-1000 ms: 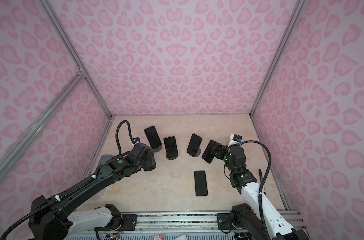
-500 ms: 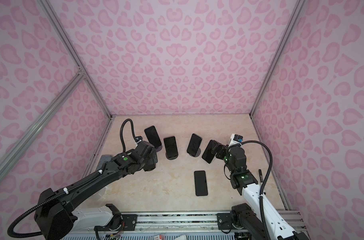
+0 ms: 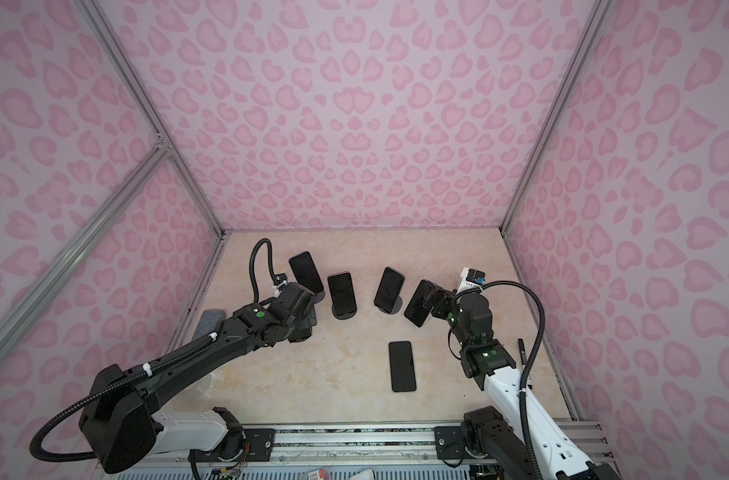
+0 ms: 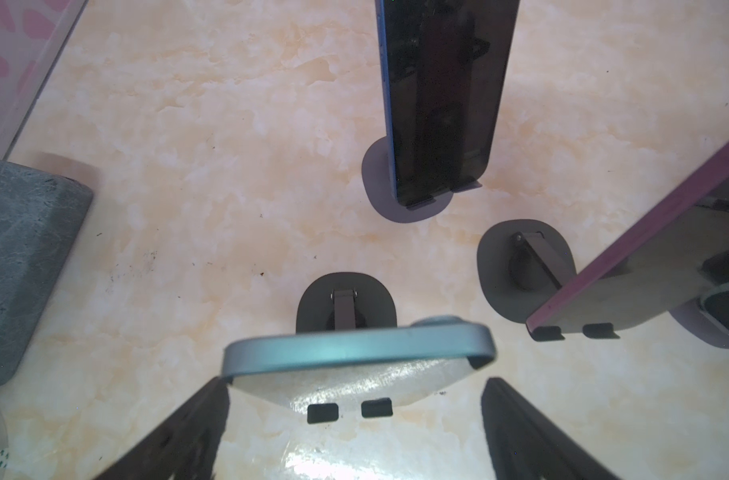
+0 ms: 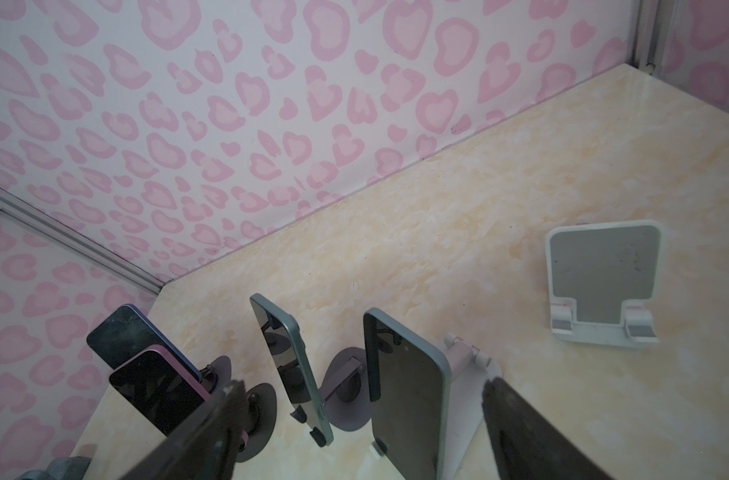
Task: Remove the phone from the phone stand
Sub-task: 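Close the left gripper on the teal-edged phone on its dark stand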
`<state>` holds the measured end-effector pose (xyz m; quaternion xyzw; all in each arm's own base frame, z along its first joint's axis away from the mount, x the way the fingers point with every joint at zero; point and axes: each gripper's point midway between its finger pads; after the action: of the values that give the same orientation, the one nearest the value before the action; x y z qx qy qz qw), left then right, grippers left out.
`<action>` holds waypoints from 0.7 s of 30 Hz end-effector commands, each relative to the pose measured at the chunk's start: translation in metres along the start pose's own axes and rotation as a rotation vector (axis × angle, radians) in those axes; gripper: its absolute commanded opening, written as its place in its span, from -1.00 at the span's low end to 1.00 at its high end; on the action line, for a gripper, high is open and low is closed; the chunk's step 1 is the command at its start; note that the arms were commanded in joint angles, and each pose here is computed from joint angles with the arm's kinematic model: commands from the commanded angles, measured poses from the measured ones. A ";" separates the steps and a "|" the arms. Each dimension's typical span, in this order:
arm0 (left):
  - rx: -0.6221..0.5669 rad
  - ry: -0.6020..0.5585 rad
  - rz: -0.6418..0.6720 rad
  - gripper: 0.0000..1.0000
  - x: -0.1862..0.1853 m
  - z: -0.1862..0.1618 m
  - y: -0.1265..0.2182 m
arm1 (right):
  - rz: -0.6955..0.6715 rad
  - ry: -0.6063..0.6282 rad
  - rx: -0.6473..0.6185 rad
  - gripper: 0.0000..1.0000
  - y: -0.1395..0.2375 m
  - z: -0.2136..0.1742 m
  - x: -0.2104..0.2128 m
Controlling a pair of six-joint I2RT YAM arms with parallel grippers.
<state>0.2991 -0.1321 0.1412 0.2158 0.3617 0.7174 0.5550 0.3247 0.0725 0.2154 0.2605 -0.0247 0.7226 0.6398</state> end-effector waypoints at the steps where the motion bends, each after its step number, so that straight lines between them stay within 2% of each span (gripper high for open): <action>1: -0.061 0.033 0.025 0.95 0.001 0.013 0.001 | -0.006 0.010 -0.005 0.81 -0.001 0.001 0.000; 8: -0.078 0.025 0.029 1.00 -0.001 0.016 -0.004 | -0.009 0.017 -0.002 0.82 -0.002 -0.001 0.000; 21: -0.111 0.001 0.040 0.75 -0.005 0.021 -0.009 | -0.015 0.023 -0.004 0.81 -0.002 -0.001 0.000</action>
<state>0.3136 -0.1296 0.1405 0.2057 0.3316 0.7389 0.5493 0.3252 0.0742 0.2127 0.2579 -0.0178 0.7216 0.6423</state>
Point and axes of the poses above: each gripper's point midway between its finger pads, its own y axis back along the fingers, its own x axis along the line the jaws close on, z = x × y, and after that the axes turned 6 degrees about y, right-handed
